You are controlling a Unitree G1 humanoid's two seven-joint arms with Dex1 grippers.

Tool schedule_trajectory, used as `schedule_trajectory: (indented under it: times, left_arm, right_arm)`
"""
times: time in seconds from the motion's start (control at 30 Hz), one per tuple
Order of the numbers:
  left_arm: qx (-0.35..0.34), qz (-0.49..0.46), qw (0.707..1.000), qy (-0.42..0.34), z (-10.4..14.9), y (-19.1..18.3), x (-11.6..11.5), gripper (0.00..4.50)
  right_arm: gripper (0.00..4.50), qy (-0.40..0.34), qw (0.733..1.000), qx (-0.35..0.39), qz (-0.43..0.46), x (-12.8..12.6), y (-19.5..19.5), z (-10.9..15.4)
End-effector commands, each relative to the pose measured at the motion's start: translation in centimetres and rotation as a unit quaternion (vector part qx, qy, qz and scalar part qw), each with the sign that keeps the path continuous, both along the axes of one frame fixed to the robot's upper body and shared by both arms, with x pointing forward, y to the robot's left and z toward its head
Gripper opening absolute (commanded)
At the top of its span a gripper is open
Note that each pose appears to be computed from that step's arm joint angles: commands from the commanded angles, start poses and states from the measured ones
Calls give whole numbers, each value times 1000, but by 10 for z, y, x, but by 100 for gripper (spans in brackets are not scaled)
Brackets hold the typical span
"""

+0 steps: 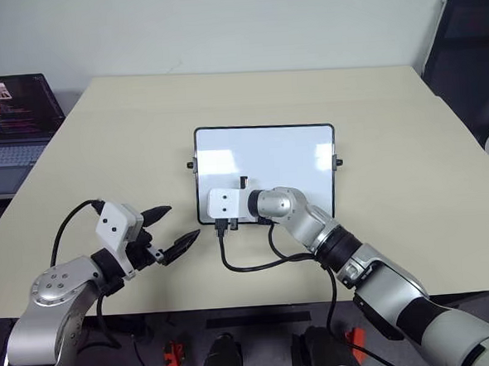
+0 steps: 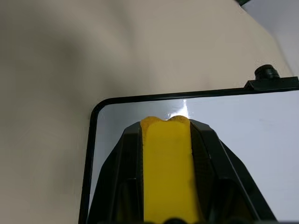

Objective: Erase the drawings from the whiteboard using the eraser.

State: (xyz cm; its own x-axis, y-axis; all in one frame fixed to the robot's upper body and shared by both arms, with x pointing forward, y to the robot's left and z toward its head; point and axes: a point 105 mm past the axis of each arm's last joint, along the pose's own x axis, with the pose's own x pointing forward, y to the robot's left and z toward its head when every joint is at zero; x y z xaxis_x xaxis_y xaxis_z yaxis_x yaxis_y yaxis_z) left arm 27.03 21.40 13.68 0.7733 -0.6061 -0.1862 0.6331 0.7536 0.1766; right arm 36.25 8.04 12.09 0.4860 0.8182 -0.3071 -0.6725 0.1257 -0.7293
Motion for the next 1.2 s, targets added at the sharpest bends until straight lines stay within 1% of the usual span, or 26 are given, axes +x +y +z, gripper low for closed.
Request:
schedule_trajectory:
  times: [0.03,0.1,0.2,0.3,0.4,0.53,0.63,0.73,0.77,0.83,0.9,1.0,1.13,1.2]
  left_arm:
    - [4,-14,1000,-19,11,-7,0,450]
    - [4,-17,1000,-20,11,-9,1,450]
    - [0,-19,1000,-22,15,-10,2,450]
    - [-9,-24,999,-26,21,-14,4,450]
    - [-12,-31,999,-29,26,-18,6,450]
    - [-10,-42,999,-30,31,-21,9,450]
    - [-8,-55,998,-29,33,-25,13,450]
    - [1,-76,997,-31,36,-32,17,450]
    - [7,-86,996,-29,37,-36,18,450]
    - [21,-113,993,-18,37,-43,16,450]
    - [35,-139,990,-11,36,-50,14,450]
    - [35,-187,982,-15,43,-66,14,450]
    - [58,-247,967,-15,45,-82,14,450]
    - [63,-280,958,-13,45,-90,13,450]
  right_arm:
    - [102,-45,991,68,-108,38,-26,32]
    - [102,-46,987,79,-131,46,-34,36]
    - [102,-34,987,65,-144,51,-46,27]
    - [102,-28,989,51,-135,48,-54,19]
    - [102,-40,994,25,-102,38,-58,8]
    - [102,-75,996,-11,-43,12,-64,-5]
    - [102,-85,995,9,-44,4,-69,2]
    - [102,-94,989,78,-79,3,-80,33]
    - [102,-90,985,108,-96,2,-87,45]
    - [102,-70,978,151,-128,0,-103,60]
    - [102,-50,970,180,-157,-4,-119,68]
    - [101,10,941,238,-242,-14,-159,69]
    - [101,47,900,260,-346,-29,-202,61]
    - [101,65,884,267,-378,-37,-220,58]
